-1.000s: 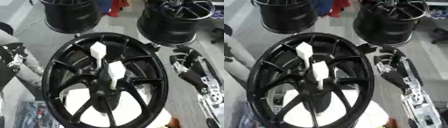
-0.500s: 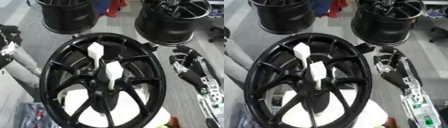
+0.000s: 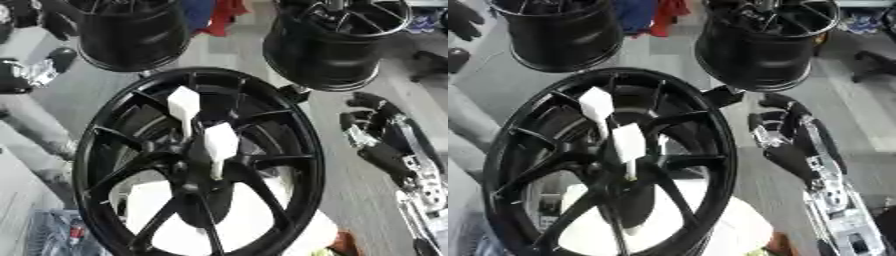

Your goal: Pull the pin out of the wheel hub.

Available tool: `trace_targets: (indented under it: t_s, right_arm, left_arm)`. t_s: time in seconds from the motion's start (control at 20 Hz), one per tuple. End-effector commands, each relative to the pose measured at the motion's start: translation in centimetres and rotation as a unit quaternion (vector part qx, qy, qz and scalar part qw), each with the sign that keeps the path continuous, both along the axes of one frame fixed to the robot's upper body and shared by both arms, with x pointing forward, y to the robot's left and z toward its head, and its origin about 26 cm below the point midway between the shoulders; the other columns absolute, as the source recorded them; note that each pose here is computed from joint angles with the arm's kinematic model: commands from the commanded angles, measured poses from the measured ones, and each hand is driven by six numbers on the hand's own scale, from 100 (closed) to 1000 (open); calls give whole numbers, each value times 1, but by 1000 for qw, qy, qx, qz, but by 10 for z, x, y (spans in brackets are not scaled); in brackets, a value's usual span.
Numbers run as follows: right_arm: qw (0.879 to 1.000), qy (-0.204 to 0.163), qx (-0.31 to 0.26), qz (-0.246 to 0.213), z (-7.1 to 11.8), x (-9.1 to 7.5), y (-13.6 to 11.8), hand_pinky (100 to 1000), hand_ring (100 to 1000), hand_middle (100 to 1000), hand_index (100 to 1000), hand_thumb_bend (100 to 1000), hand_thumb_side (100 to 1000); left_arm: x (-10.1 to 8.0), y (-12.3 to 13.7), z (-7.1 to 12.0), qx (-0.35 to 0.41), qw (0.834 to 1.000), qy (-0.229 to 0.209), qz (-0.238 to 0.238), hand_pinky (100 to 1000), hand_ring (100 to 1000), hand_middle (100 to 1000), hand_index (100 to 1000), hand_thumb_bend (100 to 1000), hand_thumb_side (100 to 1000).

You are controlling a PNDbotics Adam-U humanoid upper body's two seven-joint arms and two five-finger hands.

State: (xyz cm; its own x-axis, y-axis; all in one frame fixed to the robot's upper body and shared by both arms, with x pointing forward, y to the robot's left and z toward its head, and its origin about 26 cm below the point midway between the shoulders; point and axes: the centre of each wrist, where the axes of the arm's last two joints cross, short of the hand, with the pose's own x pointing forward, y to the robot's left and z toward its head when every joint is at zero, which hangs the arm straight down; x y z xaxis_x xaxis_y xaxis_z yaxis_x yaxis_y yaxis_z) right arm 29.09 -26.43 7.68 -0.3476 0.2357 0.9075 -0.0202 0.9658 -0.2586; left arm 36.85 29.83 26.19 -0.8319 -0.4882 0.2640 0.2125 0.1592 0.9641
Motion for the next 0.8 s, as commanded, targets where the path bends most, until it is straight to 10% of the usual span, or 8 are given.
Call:
trace_targets:
  t_s: [0.05, 0.8]
  right_arm:
    - [1000, -12, -13, 6, 9, 1, -3, 643, 699, 738, 831, 265, 304]
    - [1000, -8, -17, 14, 8, 1, -3, 643, 698, 737, 831, 264, 303]
  left_arm:
    - [6, -6, 11, 119, 992, 12, -40, 687, 718, 738, 837, 327, 510]
    - [49, -75, -27, 283, 945, -14, -162, 758, 792, 814, 876, 362, 416]
